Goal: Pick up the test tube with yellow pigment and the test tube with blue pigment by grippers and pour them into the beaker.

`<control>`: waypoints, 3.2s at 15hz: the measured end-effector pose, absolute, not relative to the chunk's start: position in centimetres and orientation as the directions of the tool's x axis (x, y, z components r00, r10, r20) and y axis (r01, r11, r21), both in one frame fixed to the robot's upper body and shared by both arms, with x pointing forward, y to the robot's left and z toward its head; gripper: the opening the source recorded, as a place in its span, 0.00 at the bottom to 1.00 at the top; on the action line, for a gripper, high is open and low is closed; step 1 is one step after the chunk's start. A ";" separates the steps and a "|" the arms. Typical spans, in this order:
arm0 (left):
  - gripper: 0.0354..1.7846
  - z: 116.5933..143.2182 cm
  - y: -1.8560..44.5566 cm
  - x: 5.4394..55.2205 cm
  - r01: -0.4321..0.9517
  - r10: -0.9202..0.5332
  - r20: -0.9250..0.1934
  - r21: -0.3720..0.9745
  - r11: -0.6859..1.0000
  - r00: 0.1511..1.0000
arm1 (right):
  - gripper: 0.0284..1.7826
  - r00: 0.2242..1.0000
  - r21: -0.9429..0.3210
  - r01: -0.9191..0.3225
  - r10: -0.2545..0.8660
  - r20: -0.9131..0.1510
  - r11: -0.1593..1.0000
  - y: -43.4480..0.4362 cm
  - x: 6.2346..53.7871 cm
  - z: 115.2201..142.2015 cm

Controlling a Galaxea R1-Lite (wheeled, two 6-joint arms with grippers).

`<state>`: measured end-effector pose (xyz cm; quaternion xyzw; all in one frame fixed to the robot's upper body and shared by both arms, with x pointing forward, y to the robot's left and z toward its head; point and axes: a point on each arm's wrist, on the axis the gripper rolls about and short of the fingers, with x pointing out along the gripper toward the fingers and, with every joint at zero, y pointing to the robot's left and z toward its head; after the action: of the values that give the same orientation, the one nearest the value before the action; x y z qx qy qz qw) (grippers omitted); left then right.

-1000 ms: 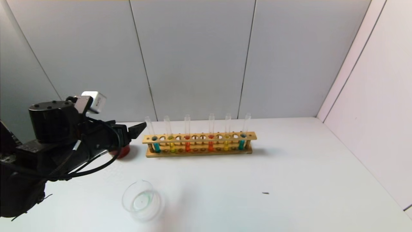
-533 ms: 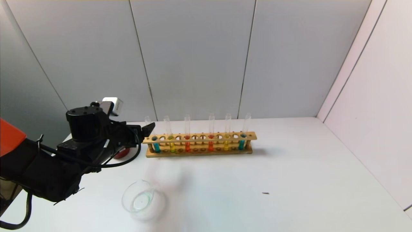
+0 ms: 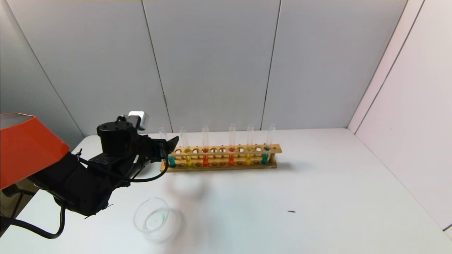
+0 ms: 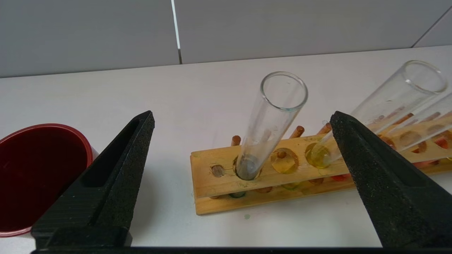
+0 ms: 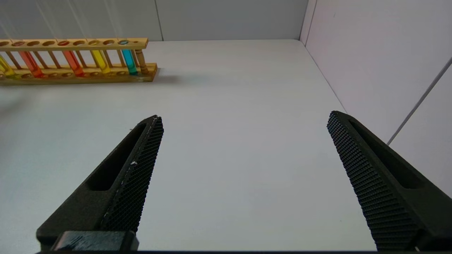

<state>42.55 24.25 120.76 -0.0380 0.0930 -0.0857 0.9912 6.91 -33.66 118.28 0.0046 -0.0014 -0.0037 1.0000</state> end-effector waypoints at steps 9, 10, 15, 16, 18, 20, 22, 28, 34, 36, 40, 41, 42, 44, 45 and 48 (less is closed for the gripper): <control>0.97 119.4 23.3 43.5 0.149 -0.160 -0.149 -0.086 0.985 0.976 | 0.95 1.000 0.009 0.008 -0.008 0.003 1.000 -33.7 6.9 118.3; 0.95 119.2 23.2 43.6 0.136 -0.147 -0.151 -0.082 0.987 0.978 | 0.95 1.000 0.009 0.007 -0.007 0.003 1.000 -33.7 6.9 118.3; 0.61 118.6 23.1 44.0 0.130 -0.140 -0.134 -0.080 0.988 0.981 | 0.95 1.000 0.009 0.008 -0.008 0.003 1.000 -33.7 6.9 118.3; 0.50 118.4 23.1 44.0 0.129 -0.139 -0.137 -0.079 0.988 0.981 | 0.95 1.000 0.009 0.007 -0.007 0.003 1.000 -33.7 6.9 118.3; 0.29 118.3 23.1 44.1 0.130 -0.140 -0.140 -0.080 0.988 0.980 | 0.95 1.000 0.009 0.007 -0.007 0.003 1.000 -33.7 6.9 118.3; 0.17 118.2 23.1 44.1 0.131 -0.142 -0.142 -0.080 0.988 0.980 | 0.95 1.000 0.009 0.007 -0.007 0.003 1.000 -33.7 6.9 118.3; 0.16 118.2 23.1 44.1 0.132 -0.142 -0.140 -0.080 0.988 0.980 | 0.95 1.000 0.009 0.007 -0.007 0.003 1.000 -33.7 6.9 118.3; 0.16 118.0 23.1 43.9 0.133 -0.142 -0.147 -0.075 0.988 0.979 | 0.95 1.000 0.009 0.007 -0.007 0.003 1.000 -33.7 6.9 118.3; 0.16 118.9 23.2 43.7 0.141 -0.146 -0.173 -0.042 0.989 0.974 | 0.95 1.000 0.009 0.008 -0.008 0.003 1.000 -33.7 6.9 118.3; 0.16 119.6 23.3 43.4 0.145 -0.148 -0.189 -0.031 0.989 0.971 | 0.95 1.000 0.009 0.008 -0.008 0.002 1.000 -33.7 6.9 118.3; 0.16 121.5 23.4 43.0 0.146 -0.148 -0.212 -0.022 0.989 0.966 | 0.95 1.000 0.009 0.008 -0.008 0.003 1.000 -33.7 6.9 118.3; 0.16 122.0 23.4 43.0 0.146 -0.148 -0.211 -0.022 0.989 0.966 | 0.95 1.000 0.009 0.008 -0.008 0.003 1.000 -33.7 6.9 118.3; 0.16 122.5 23.4 43.0 0.146 -0.147 -0.210 -0.020 0.989 0.967 | 0.95 1.000 0.009 0.007 -0.007 0.003 1.000 -33.7 6.9 118.3; 0.16 123.4 23.3 42.9 0.150 -0.149 -0.199 -0.011 0.989 0.969 | 0.95 1.000 0.009 0.007 -0.007 0.003 1.000 -33.7 6.9 118.3; 0.16 123.8 23.3 42.8 0.151 -0.149 -0.194 -0.007 0.989 0.970 | 0.95 1.000 0.009 0.008 -0.008 0.003 1.000 -33.7 6.9 118.3; 0.16 125.3 23.4 42.7 0.153 -0.150 -0.182 0.000 0.988 0.972 | 0.95 1.000 0.009 0.007 -0.007 0.003 1.000 -33.7 6.9 118.3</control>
<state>42.69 23.35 125.31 0.0068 0.0913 -0.0763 0.9929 6.91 -33.66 118.28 0.0046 -0.0014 -0.0037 1.0000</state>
